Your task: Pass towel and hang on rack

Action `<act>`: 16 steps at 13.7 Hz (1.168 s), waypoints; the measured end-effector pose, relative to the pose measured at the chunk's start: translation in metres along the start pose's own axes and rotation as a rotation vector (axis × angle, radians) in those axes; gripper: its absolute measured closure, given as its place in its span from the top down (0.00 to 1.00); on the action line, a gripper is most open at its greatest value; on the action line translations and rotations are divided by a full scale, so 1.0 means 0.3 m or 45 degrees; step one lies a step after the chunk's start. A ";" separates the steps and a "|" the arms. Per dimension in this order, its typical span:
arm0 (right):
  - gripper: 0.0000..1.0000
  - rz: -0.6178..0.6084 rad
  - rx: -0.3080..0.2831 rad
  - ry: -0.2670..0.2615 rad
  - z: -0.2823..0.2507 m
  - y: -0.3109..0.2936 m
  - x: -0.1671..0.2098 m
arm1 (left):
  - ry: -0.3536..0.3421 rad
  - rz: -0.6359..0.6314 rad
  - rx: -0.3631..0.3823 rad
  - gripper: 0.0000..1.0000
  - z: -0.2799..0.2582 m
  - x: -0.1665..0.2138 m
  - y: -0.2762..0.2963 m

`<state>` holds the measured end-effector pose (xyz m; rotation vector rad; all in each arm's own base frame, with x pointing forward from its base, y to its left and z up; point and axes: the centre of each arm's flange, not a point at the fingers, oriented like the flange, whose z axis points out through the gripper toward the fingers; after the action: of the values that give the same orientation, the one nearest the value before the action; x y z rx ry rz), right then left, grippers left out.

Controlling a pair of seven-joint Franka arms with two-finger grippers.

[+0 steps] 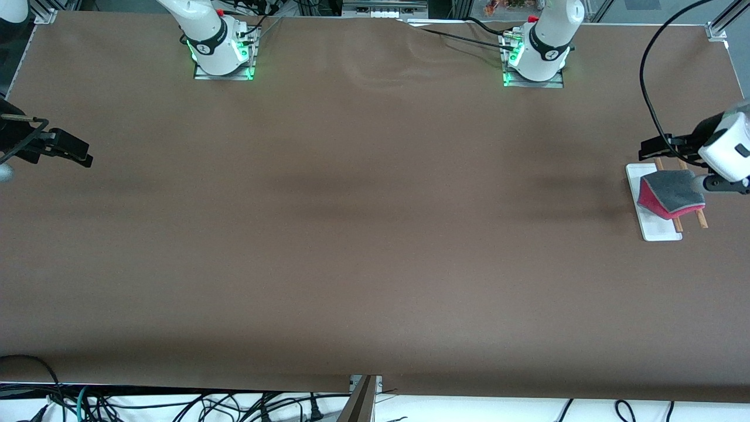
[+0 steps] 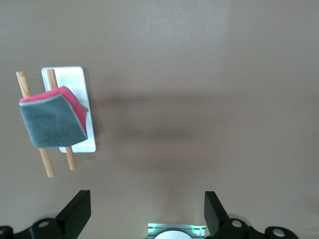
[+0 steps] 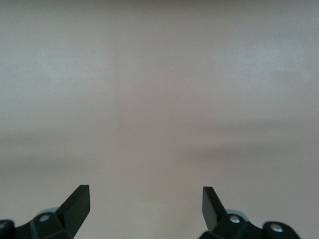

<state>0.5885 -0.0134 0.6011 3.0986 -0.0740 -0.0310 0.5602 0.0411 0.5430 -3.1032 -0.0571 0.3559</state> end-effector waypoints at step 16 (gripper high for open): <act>1.00 -0.001 -0.014 0.033 -0.014 0.002 0.008 | 0.199 -0.006 -0.004 1.00 -0.114 -0.015 0.120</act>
<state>0.5909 -0.0140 0.6053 3.0869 -0.0716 0.0082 0.5647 0.0044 0.5765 -3.1216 -0.0621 0.1124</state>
